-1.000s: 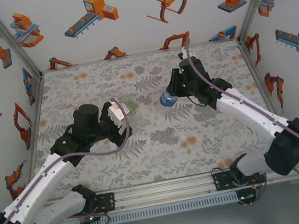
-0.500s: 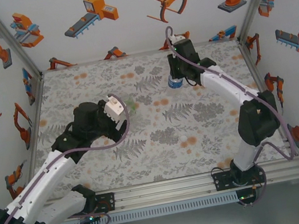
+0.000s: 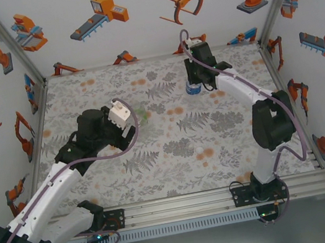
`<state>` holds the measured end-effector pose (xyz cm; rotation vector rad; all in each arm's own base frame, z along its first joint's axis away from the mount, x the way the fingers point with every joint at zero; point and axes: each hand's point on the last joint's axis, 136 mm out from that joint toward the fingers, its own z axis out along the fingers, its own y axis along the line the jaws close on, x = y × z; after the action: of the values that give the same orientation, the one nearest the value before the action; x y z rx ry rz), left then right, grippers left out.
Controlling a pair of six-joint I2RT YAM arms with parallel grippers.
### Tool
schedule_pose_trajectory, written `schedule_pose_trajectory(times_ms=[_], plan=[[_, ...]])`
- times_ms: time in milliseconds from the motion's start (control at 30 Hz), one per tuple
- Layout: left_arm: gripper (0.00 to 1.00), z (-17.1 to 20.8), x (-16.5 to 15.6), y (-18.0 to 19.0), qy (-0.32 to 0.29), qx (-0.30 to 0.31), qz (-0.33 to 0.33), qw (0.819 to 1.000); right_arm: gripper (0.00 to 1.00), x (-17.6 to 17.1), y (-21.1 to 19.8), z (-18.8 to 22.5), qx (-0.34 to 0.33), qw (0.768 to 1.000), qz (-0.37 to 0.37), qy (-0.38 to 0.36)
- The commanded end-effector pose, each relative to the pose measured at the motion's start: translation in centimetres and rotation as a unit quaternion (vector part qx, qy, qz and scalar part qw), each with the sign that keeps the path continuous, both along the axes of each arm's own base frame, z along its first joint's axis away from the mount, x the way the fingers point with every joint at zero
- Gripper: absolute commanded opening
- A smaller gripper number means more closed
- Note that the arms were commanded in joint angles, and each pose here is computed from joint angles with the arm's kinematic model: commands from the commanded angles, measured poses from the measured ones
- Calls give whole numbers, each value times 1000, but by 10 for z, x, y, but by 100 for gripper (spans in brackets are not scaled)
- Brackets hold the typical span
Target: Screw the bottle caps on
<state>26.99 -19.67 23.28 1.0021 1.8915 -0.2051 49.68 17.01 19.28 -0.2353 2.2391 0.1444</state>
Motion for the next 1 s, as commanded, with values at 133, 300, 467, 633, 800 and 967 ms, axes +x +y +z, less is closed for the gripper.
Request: schedule_pose_trajectory(times_ms=[133, 300, 467, 633, 800, 967], plan=[[79, 18, 2, 1, -19, -22, 5, 1000, 20, 2, -1, -12, -4, 1000, 5, -3], [79, 19, 0, 1, -21, -24, 3, 999, 33, 1, -1, -12, -4, 1000, 6, -1], [79, 21, -1, 1, -23, -28, 2, 999, 47, 1, -3, 7, -6, 1000, 4, -16], [80, 24, -3, 2, -24, -31, 2, 999, 53, -3, -6, 36, -9, 1000, 5, -28], [80, 32, -5, 4, -33, -42, 3, 999, 54, -16, -7, 64, 2, 999, 12, -42], [81, 39, -5, 8, -41, -50, 20, 998, 53, -37, 3, 84, 33, 997, 35, -53]])
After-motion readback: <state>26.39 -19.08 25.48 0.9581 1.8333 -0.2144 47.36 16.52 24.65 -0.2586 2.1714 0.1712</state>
